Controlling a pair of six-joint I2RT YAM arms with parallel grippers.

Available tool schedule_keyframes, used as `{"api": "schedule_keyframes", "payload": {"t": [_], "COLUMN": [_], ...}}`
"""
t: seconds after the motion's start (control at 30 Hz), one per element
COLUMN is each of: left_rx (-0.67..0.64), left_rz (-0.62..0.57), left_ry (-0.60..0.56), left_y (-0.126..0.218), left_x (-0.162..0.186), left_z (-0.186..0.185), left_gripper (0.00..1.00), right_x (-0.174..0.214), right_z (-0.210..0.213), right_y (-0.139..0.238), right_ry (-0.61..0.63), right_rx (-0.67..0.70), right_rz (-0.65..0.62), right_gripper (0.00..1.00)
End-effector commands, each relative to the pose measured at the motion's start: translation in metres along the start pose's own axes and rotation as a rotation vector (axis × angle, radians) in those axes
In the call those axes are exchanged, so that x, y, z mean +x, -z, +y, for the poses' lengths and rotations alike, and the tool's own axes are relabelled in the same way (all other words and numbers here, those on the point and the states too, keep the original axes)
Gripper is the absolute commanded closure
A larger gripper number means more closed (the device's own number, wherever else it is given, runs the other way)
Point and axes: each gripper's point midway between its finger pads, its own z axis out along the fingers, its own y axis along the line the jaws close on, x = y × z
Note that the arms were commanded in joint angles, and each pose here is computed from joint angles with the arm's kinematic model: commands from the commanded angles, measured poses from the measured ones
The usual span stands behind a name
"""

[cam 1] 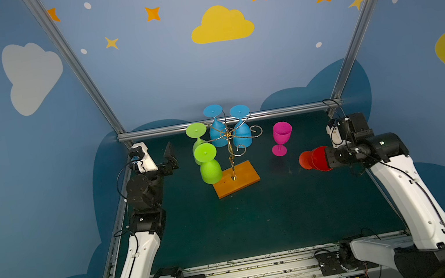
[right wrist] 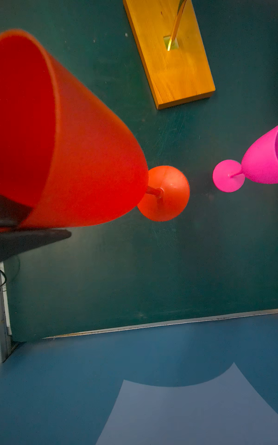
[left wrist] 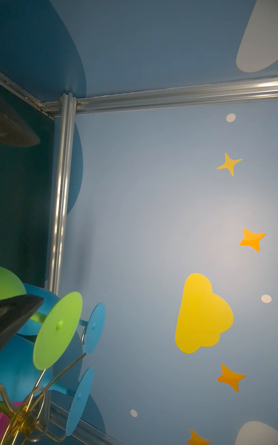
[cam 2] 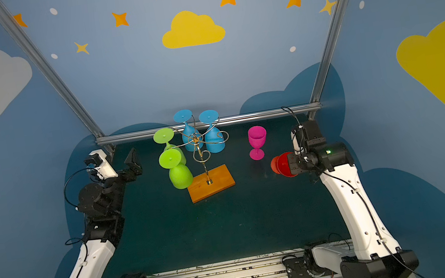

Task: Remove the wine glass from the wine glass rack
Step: 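Lower the red glass beside the magenta glass while the left arm draws back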

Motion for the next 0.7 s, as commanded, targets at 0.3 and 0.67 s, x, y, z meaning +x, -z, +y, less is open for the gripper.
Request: {"api": "schedule_keyframes", "payload": {"t": [0.3, 0.67], "left_rx": [-0.016, -0.029], "left_rz": [-0.041, -0.066], "left_ry": [0.065, 0.061], "left_y": [0.006, 0.013], "left_x": [-0.010, -0.018], "left_z": [0.008, 0.012], "left_gripper": [0.06, 0.06], "right_x": [-0.034, -0.081], "right_z": [-0.007, -0.015], "right_y": [-0.062, -0.096], "right_ry": [0.029, 0.001], "right_rx": [0.083, 0.058], "right_rz": [0.101, 0.121], "right_gripper": [1.00, 1.00]}}
